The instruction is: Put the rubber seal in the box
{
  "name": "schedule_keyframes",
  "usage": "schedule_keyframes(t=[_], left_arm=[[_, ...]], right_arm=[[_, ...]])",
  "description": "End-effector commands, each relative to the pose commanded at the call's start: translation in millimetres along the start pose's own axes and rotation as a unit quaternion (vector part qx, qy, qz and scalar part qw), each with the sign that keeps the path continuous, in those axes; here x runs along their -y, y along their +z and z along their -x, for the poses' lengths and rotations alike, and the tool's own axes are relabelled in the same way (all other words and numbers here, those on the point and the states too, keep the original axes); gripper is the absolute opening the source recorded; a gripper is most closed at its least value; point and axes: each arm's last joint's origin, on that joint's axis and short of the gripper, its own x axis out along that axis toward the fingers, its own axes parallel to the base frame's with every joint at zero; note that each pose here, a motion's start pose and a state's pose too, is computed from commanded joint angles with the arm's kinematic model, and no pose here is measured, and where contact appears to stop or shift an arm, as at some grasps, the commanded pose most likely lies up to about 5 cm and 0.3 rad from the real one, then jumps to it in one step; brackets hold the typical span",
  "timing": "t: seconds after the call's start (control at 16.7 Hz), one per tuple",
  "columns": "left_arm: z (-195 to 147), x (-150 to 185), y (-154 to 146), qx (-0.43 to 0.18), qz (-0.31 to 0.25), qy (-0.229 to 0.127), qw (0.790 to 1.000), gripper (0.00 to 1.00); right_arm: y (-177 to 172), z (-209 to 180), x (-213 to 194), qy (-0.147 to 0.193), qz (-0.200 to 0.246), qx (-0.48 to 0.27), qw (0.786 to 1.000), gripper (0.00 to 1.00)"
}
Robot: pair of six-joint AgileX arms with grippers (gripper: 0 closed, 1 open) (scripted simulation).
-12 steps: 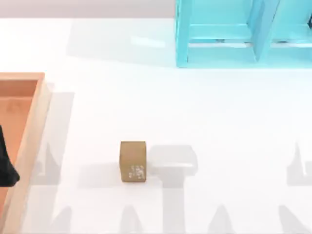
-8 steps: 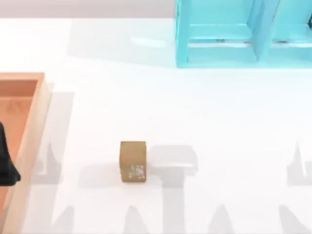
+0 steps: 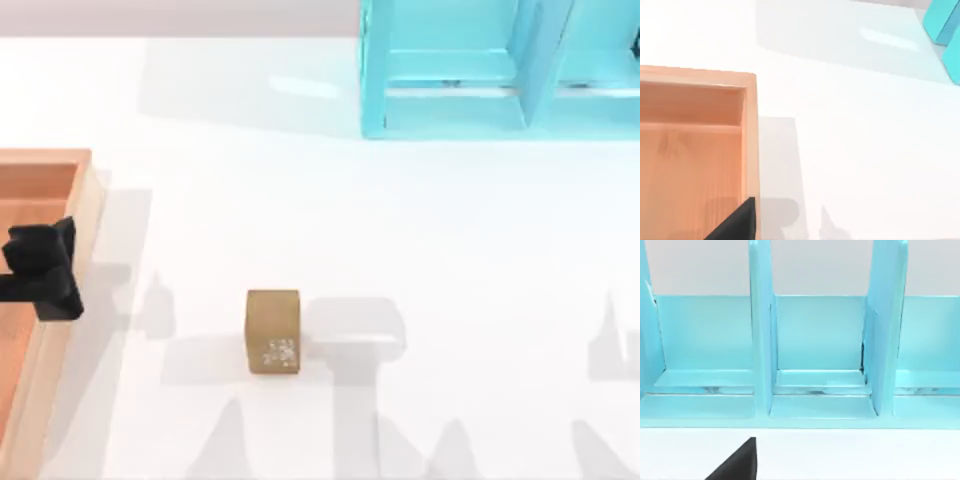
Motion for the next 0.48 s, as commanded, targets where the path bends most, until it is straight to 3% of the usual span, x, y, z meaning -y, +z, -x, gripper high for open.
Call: schedule_keyframes(t=[0.18,0.48], left_arm=[[-29.7,25.7,33.7,-0.141,0.021,-0.006,0.99,1.0],[-95.1,83.6,58.9,-0.345,0.026,0.023,0.938,1.0]], right_arm=[[0.0,0.0,0.0,0.0,0.0,0.0,1.0,1.0],[0.0,0.0,0.0,0.0,0.0,0.0,1.0,1.0]])
